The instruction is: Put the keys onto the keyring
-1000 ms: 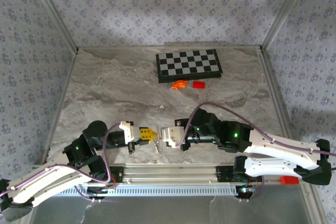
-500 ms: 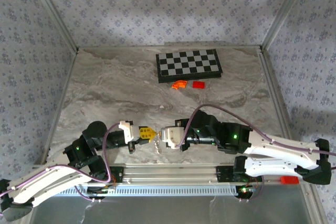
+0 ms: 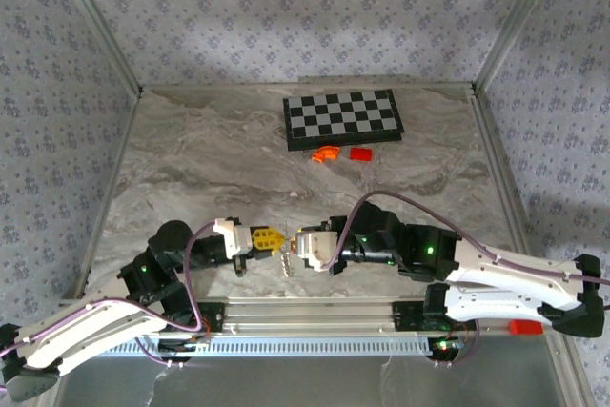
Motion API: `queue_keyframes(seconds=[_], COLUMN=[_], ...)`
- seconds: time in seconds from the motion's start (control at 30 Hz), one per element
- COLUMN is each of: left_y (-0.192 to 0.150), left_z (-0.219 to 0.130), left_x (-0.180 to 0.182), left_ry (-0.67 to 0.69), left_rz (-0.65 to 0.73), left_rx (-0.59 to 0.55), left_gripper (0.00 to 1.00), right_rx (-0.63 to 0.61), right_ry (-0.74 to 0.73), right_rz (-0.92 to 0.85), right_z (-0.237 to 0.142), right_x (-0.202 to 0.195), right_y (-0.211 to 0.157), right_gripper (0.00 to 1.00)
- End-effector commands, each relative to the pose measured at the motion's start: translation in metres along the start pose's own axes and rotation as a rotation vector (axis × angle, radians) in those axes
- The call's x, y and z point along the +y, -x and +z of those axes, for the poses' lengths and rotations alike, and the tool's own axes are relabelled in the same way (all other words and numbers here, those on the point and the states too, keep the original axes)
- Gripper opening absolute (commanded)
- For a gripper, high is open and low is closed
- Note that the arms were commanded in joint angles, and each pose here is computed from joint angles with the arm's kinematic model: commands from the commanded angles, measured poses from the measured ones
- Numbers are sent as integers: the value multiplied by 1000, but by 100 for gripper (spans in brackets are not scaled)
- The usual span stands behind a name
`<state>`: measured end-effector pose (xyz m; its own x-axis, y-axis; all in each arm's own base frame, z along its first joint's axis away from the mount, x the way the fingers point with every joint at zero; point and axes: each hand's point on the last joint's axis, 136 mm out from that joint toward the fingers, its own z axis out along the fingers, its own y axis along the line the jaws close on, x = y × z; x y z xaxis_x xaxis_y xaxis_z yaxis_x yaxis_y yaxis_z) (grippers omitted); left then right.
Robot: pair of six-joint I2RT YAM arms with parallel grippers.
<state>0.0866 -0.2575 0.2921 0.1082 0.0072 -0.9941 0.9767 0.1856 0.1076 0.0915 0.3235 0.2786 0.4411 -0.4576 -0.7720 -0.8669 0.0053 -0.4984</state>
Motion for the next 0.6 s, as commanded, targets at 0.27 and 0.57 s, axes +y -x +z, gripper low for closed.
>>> queue_keyframes(seconds=[0.27,0.57], left_y=[45,55], left_z=[-6,-5], left_x=[-16,-22], left_ry=[-83,-125], left_rz=[55,66], left_rx=[-198,-237], left_gripper=[0,0], right_rx=[-268,-346], right_ry=[8,57], right_rz=[251,289], right_z=[-40,-45], right_x=[-23,-28], right_y=[39,55], right_gripper=[39,36])
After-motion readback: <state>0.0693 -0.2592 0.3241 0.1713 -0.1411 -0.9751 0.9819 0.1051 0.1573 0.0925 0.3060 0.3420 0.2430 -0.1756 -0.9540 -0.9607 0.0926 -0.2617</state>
